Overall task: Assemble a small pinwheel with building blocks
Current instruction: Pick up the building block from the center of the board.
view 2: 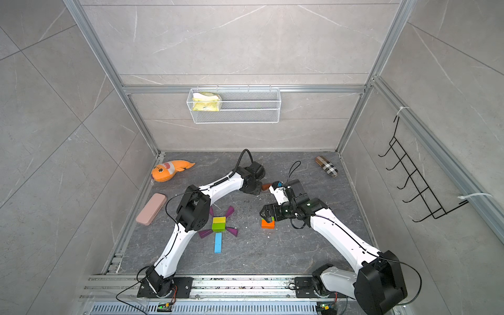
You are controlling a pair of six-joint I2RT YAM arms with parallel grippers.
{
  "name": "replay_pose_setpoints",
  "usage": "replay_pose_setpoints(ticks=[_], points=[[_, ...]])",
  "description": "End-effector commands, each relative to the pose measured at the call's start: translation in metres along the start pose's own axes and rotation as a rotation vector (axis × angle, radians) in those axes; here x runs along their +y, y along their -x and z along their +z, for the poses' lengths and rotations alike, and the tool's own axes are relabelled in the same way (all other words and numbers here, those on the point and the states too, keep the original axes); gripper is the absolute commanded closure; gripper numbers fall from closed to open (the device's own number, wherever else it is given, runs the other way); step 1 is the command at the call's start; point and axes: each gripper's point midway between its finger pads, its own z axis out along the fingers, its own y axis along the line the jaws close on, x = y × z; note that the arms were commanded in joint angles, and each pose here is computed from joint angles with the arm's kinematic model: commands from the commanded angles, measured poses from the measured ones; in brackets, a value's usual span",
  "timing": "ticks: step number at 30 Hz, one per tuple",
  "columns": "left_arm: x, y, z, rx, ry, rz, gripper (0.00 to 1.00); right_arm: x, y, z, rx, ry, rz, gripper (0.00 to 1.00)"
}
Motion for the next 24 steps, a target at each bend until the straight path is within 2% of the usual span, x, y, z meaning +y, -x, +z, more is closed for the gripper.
replay_pose_setpoints(ticks=[1,5,11,13,16,18,20,24], points=[[-0.006,0.001,-0.007,0.003,-0.025,0.052,0.67,-0.002,-0.008,-0.001,0.02,-0.002,0.011,0.0],[-0.008,-0.001,-0.009,0.017,-0.047,0.109,0.73,0.0,-0.004,-0.004,-0.012,0.012,0.021,0.0],[0.001,-0.011,-0.02,0.032,-0.095,0.285,0.81,0.003,-0.002,-0.008,-0.056,0.04,0.048,0.0],[0.003,-0.007,-0.043,-0.014,-0.152,0.364,0.84,0.004,-0.002,-0.01,-0.063,0.046,0.053,0.0],[0.005,-0.011,-0.062,-0.082,-0.256,0.538,0.85,0.002,-0.001,-0.013,-0.072,0.029,0.061,0.0],[0.0,-0.019,-0.077,-0.155,-0.334,0.722,0.85,-0.001,-0.001,-0.012,-0.076,0.012,0.064,0.0],[-0.002,-0.022,-0.086,-0.226,-0.358,0.855,0.84,-0.002,-0.004,-0.011,-0.081,0.012,0.069,0.0],[0.005,-0.018,-0.096,-0.247,-0.427,0.973,0.85,-0.002,-0.011,-0.013,-0.108,0.023,0.085,0.0]])
